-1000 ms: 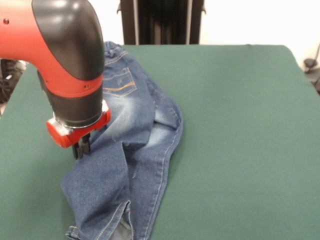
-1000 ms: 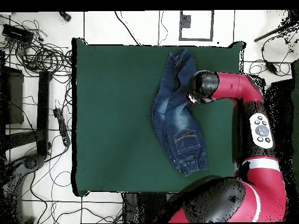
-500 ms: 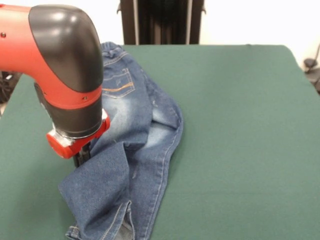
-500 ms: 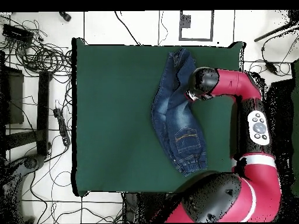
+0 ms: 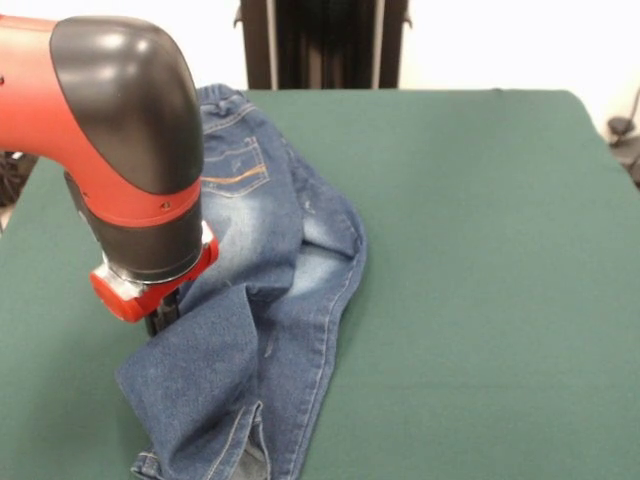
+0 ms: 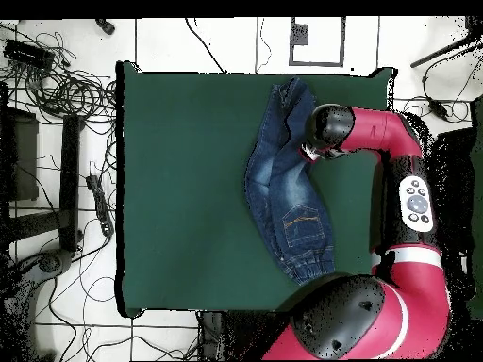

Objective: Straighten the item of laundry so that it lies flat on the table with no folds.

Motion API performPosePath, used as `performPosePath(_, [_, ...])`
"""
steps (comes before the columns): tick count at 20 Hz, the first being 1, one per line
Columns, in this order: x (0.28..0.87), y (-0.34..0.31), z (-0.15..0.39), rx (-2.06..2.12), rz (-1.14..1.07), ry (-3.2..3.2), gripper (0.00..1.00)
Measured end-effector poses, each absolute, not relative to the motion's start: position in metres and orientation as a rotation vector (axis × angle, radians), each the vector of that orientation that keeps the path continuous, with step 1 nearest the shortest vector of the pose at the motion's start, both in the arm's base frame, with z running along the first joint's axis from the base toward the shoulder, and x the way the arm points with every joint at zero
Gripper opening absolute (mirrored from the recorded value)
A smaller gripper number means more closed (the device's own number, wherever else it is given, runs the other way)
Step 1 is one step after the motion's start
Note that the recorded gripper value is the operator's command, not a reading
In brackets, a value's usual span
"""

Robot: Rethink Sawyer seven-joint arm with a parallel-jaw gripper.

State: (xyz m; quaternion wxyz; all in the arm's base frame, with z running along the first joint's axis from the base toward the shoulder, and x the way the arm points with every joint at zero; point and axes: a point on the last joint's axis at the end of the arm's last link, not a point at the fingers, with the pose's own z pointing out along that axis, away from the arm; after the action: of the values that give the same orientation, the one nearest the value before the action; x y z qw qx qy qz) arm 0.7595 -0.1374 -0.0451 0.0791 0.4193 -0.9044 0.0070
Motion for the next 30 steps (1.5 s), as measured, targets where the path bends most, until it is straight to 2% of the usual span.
performPosePath(7, [0.7631,-0.1389,-0.0445,1.248,0.025,-2.712,0.00])
performPosePath(8, [0.7635,-0.1393,-0.0444,1.248,0.027,-2.713,1.00])
performPosePath(30, [0.7660,-0.1416,-0.0359,1.251,0.040,-2.718,1.00])
